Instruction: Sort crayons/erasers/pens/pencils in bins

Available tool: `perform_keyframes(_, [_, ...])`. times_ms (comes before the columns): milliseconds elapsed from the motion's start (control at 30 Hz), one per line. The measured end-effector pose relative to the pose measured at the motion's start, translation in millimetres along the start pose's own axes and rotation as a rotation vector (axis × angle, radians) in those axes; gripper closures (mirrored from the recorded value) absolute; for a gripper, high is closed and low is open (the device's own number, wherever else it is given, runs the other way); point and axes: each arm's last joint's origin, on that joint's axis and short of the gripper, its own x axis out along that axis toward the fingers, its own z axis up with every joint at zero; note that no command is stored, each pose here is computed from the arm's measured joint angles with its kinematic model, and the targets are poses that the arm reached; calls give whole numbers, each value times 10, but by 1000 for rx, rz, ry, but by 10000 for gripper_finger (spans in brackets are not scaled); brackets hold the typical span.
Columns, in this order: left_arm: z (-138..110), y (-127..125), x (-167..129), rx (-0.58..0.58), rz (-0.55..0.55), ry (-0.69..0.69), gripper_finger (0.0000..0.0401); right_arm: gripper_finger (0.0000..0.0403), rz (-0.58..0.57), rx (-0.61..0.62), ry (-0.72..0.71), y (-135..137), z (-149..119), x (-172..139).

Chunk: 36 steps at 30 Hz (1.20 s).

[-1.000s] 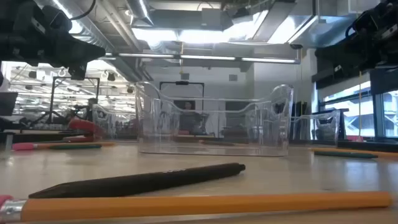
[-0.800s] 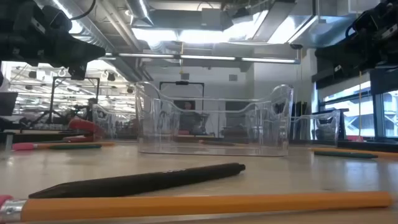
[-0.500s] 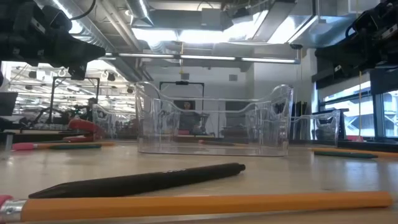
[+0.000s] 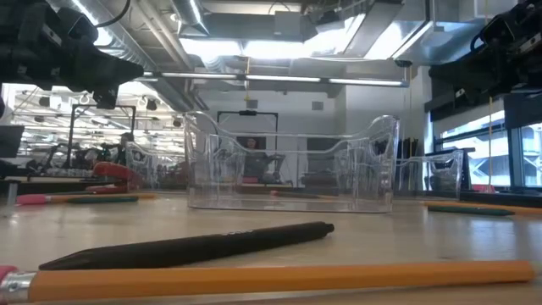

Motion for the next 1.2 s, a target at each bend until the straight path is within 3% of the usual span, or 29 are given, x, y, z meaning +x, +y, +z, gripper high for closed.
perform_keyframes(500, [-1, 0, 0, 0, 0, 0, 401, 397, 0, 1, -4, 0, 5, 0])
perform_keyframes(767, [-1, 0, 0, 0, 0, 0, 401, 397, 22, -8, -254, 19, 247, -32])
perform_keyframes(867, [-1, 0, 0, 0, 0, 0, 401, 397, 13, -74, -412, 22, 393, -82])
perform_keyframes(1000, [0, 0, 0, 0, 0, 0, 401, 397, 15, -252, -555, 36, 521, -147])
perform_keyframes(1200, [0, 0, 0, 0, 0, 0, 401, 397, -89, -272, -465, 22, 741, -167])
